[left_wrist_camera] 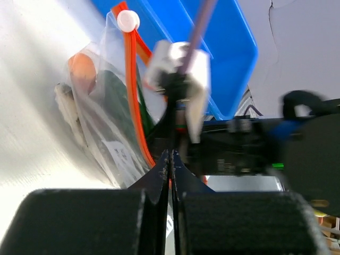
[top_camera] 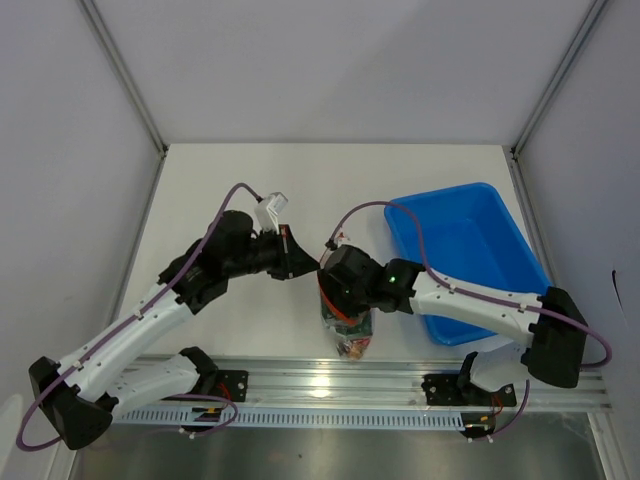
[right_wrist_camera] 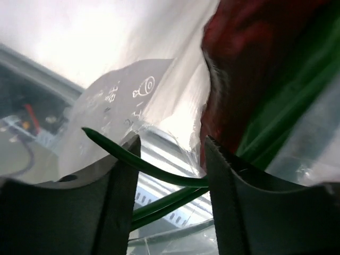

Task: Place the food in the zip-top bag and seal the zipper
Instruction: Adjust the zipper food storage bag at the center of the board.

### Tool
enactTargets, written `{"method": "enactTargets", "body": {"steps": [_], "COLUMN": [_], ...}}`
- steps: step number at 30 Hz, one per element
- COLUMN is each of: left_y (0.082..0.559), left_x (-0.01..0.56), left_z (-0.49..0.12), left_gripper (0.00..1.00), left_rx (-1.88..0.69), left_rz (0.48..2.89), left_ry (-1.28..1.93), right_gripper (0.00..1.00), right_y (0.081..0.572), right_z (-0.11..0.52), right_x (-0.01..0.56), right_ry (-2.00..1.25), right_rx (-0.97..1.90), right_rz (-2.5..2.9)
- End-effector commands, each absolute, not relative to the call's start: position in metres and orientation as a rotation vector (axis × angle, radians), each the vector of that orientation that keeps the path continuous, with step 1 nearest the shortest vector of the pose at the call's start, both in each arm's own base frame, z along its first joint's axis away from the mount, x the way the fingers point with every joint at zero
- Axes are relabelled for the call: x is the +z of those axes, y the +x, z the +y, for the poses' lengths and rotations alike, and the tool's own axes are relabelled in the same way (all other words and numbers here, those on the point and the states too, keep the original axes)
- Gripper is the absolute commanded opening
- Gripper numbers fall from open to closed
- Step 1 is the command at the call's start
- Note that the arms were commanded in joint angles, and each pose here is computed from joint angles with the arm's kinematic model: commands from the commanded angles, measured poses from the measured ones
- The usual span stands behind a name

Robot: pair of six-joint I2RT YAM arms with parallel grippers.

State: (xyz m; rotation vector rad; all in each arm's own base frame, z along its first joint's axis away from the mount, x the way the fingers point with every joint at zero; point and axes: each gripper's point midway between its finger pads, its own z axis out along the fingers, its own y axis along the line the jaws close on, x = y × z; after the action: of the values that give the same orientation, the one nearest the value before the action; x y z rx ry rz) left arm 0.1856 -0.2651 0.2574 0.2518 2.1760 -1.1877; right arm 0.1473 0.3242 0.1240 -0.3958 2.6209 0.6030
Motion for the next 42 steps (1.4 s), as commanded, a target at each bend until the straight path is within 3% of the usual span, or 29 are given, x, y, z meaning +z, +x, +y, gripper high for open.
{"method": "enactTargets", "body": {"steps": [1,4,7,11,14,21,27,30,33,38,42], "left_y": [0.188,0.195,0.193,0.191,0.195,0.198,0.197,0.197,0.196,0.192,0.19], "left_x": [0.261,0.258,0.248,0.244,0.242,0.246,0.241,0.235,0.226,0.227,0.238], "left_z": [-0.264,-0.259,-0.261,-0.265,-0.267,-0.277,-0.288,-0.289,-0.29,-0.295,-0.296], "left_gripper": [0.01,0.03,0.14,0.39,0.49,0.51,0.5,0.43,0.33,0.02,0.01], "left_rx": [-1.167,-1.102,-1.084,-1.112,-1.101,-1.146,-1.185,-1.172,-1.164,-1.213,-1.237], "left_rz": [2.149,2.168,2.228,2.238,2.249,2.24,2.26,2.278,2.31,2.291,2.259], "left_ry": [0.262,0.251,0.274,0.28,0.272,0.296,0.326,0.335,0.342,0.36,0.38], "right_gripper": [0.58,0.6,0.61,0.62,0.62,0.61,0.61,0.61,0.62,0.7,0.76], "right_y": [0.151,0.15,0.149,0.148,0.149,0.146,0.144,0.145,0.147,0.153,0.159], "right_z": [0.323,0.32,0.32,0.322,0.321,0.32,0.324,0.324,0.324,0.321,0.32], "right_x": [0.163,0.164,0.158,0.154,0.158,0.154,0.154,0.159,0.167,0.179,0.202], "right_ry": [-0.386,-0.385,-0.395,-0.402,-0.4,-0.407,-0.416,-0.413,-0.412,-0.414,-0.407], "right_rx": [0.654,0.648,0.641,0.642,0.657,0.669,0.702,0.711,0.716,0.681,0.671], "right_rz": [2.543,2.544,2.557,2.564,2.548,2.554,2.549,2.535,2.517,2.491,2.442]}}
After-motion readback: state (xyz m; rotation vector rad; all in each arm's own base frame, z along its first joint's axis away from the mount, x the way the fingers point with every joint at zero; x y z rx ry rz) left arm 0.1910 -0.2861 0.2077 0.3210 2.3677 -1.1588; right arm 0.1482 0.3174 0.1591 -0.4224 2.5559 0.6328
